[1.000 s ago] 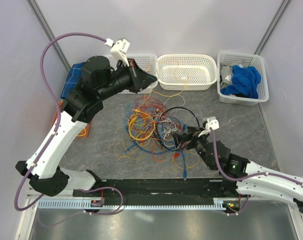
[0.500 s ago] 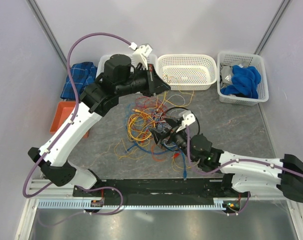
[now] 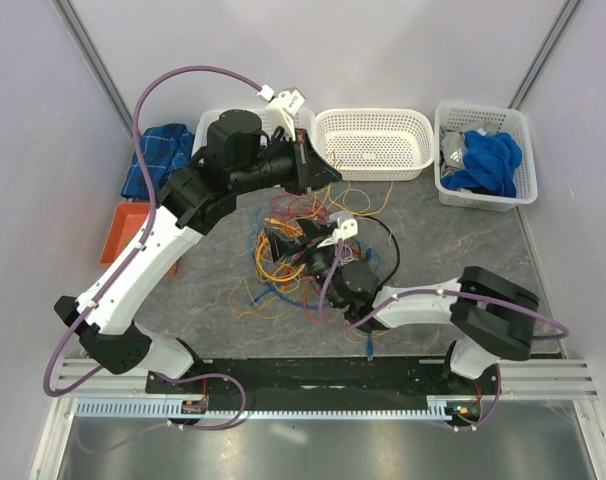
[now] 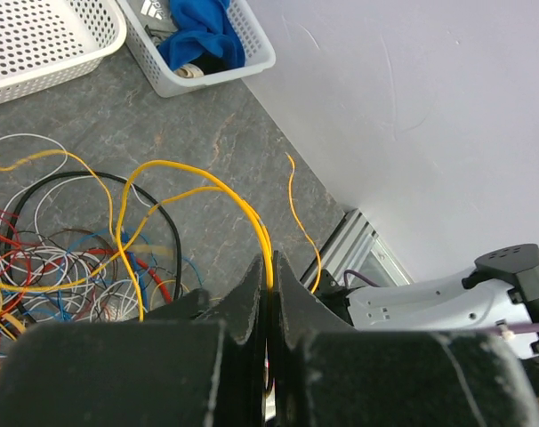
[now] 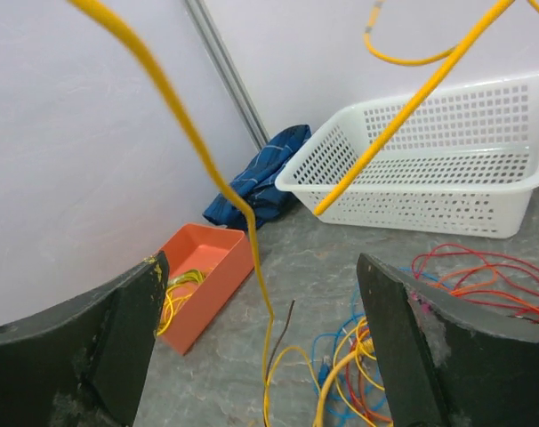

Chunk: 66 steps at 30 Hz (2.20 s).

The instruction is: Untangle the cables

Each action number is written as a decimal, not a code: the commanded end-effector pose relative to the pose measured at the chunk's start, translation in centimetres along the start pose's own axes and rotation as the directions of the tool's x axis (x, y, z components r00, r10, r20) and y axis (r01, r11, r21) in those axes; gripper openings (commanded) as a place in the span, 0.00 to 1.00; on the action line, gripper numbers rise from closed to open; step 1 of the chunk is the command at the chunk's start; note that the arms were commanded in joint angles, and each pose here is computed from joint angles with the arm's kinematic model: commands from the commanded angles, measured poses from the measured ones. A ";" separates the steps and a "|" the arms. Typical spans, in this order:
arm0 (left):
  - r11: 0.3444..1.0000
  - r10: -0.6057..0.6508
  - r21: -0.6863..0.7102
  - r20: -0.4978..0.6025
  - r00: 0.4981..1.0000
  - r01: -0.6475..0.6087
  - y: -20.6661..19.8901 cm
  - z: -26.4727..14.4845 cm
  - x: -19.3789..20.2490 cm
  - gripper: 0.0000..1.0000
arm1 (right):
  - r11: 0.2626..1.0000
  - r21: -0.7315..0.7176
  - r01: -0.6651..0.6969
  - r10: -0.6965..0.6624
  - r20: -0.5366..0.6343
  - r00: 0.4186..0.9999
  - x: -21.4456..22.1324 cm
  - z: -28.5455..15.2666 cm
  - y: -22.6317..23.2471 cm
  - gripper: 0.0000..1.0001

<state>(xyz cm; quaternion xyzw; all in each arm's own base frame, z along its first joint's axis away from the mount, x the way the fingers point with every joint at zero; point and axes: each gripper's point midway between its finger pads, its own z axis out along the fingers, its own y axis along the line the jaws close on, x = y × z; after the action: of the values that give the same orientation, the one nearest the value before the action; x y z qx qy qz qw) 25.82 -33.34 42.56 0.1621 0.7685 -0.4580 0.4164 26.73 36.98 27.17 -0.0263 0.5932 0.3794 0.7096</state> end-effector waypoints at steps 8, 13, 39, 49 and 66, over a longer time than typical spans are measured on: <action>1.000 0.023 -0.010 0.081 0.996 -0.022 -0.7 -2.4 -1.2 0.02 | 0.947 -0.101 -0.305 0.320 0.223 0.921 -4.7 1.9 -1.5 0.11; 0.993 0.043 -0.117 0.147 0.988 -0.026 1.2 -3.5 -1.8 0.02 | 0.981 -0.001 -0.194 0.190 0.208 0.960 -7.9 -1.7 -4.8 0.00; 0.986 0.149 -0.141 0.455 0.878 -0.094 5.8 -7.2 1.3 0.99 | 0.973 0.135 0.187 -0.183 -0.047 0.982 -28.3 -4.1 -1.2 0.00; 0.945 0.177 0.187 0.403 0.898 -0.270 0.9 -4.8 4.3 1.00 | 0.986 0.074 0.148 -0.143 -0.074 0.987 -27.5 -4.2 0.0 0.00; 0.854 0.215 0.381 0.362 0.907 -0.355 -3.0 -2.4 5.7 0.95 | 0.996 -0.001 0.092 -0.091 -0.147 0.985 -24.3 -4.2 1.1 0.00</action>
<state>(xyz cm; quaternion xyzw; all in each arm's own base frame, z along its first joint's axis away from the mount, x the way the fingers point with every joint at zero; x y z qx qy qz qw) 19.26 -32.62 38.31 0.2621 0.5728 -0.5687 0.5290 22.78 22.66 47.48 -0.0766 0.6443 0.3206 0.6901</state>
